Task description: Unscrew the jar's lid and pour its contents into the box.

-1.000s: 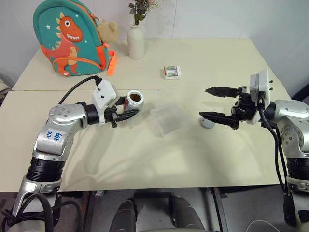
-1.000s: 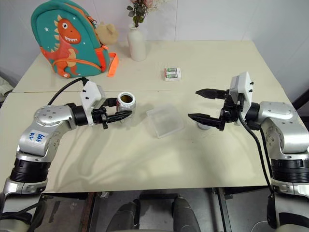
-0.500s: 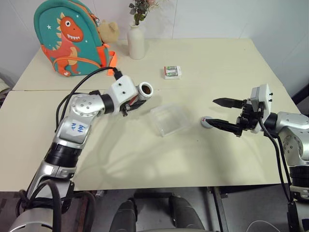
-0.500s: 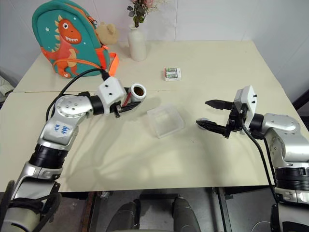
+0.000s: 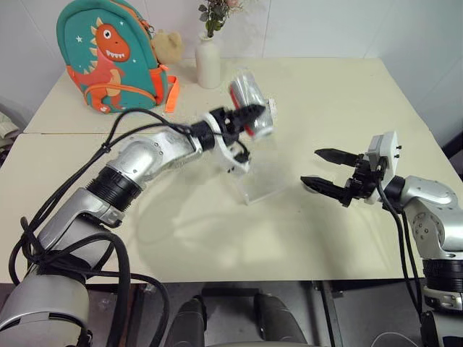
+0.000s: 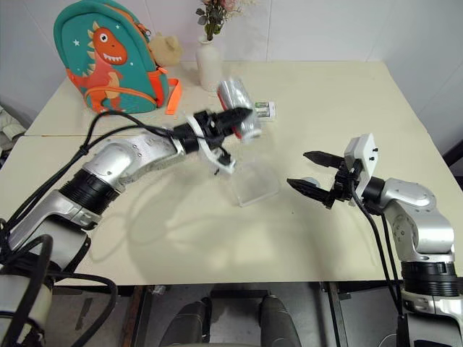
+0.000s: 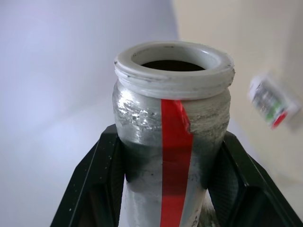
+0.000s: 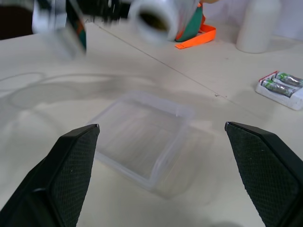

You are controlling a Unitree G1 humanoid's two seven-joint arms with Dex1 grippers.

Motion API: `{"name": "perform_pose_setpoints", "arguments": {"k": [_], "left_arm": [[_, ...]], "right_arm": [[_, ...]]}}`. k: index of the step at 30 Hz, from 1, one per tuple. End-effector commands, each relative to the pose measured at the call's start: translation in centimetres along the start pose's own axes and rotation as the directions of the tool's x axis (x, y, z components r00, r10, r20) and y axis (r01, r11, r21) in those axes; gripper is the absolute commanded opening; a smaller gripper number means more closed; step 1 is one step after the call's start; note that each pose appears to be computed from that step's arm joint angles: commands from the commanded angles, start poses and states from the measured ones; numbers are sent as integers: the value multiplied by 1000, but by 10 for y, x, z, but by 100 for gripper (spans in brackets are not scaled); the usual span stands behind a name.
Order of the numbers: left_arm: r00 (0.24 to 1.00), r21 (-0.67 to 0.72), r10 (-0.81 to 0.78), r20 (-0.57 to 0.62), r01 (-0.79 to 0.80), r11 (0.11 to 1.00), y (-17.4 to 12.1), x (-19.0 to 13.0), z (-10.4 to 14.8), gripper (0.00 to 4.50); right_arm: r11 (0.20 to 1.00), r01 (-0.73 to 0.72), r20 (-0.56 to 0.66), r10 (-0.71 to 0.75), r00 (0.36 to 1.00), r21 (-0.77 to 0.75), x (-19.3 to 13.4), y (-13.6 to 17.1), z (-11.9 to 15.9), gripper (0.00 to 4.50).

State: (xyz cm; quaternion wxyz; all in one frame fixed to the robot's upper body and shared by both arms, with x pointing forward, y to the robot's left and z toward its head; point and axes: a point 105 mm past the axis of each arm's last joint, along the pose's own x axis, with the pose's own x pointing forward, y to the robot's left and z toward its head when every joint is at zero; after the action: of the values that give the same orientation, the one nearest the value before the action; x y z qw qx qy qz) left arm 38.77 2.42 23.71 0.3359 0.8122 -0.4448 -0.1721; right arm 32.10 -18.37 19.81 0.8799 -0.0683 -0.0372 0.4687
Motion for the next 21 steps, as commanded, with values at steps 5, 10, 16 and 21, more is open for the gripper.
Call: {"name": "perform_pose_setpoints", "arguments": {"k": [5,10,16,21], "left_arm": [[979,275,204,10,-198,941,20,6,0,198],[984,314,179,-4,-169,934,20,8,-8,198],[992,307,124,17,-123,944,10,1,-2,198],[990,58,133,-50,-130,990,12,-5,-13,198]], "right_arm": [[999,33,82,-33,996,3,0,3,14,447],[999,34,90,-35,995,17,2,4,13,447],[999,31,102,-33,994,21,5,0,15,447],[1000,20,103,-22,994,22,8,0,15,447]]}}
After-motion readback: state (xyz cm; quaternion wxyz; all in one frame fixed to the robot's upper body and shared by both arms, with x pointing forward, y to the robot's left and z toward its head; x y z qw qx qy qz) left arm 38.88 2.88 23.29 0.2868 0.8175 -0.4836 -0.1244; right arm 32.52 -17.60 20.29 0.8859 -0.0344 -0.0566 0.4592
